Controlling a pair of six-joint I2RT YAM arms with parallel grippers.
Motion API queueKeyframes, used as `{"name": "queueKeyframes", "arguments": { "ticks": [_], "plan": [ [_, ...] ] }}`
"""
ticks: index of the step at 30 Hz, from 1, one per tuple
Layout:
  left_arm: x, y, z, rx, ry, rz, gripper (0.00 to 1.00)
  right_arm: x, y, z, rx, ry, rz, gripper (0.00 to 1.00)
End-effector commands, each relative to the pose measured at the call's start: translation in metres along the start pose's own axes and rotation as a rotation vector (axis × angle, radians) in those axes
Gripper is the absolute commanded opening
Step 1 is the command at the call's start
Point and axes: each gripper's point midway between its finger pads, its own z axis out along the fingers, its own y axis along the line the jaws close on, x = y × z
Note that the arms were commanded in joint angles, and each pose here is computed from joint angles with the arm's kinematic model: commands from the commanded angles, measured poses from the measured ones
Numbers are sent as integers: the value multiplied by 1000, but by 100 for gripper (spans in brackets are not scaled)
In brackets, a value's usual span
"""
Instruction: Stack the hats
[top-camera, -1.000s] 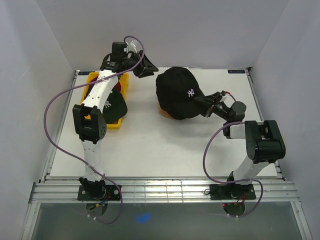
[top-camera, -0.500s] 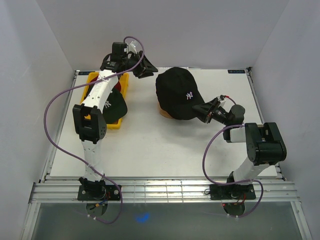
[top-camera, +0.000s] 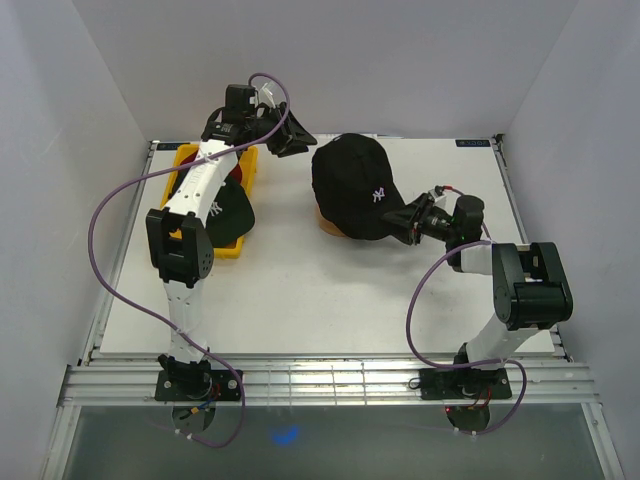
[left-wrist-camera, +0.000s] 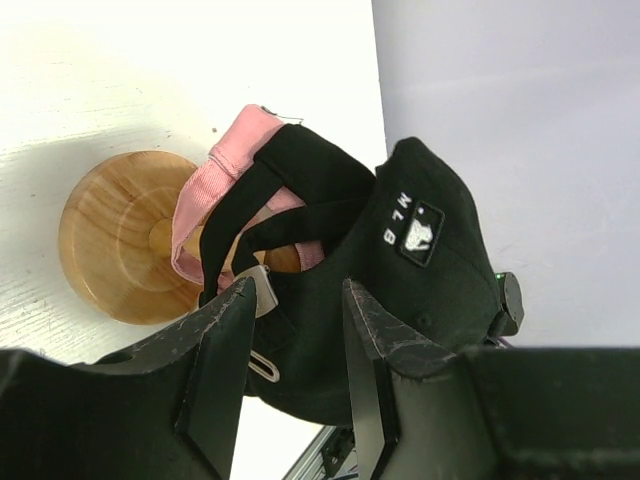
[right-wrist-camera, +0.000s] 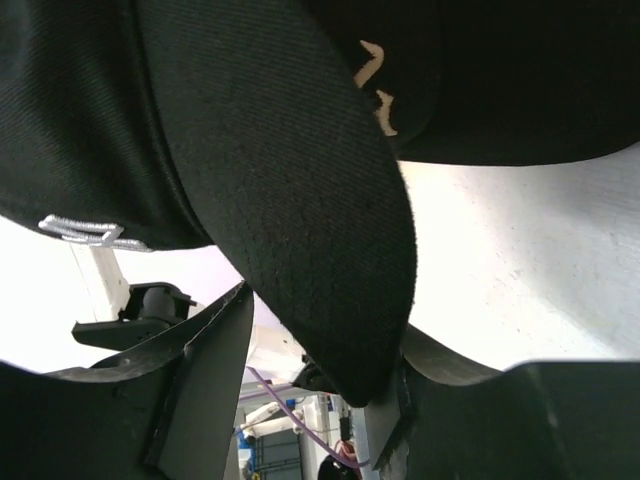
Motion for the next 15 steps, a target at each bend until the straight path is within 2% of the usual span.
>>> {"name": "queueKeyframes", "arguments": {
  "ticks": [1, 8, 11, 15],
  "plan": [
    [-6, -20, -11, 21, -26, 46, 50, 2, -6, 3, 26, 45, -49, 50],
    [-5, -19, -10, 20, -22, 46, 49, 6, -15, 2, 77, 65, -81, 52],
    [-4, -17, -9, 18, -20, 42, 49, 6, -18, 3, 89, 73, -76, 58],
    [-5, -17, -10, 17, -21, 42, 49, 7, -23, 5, 94, 89, -51, 58]
  ]
}}
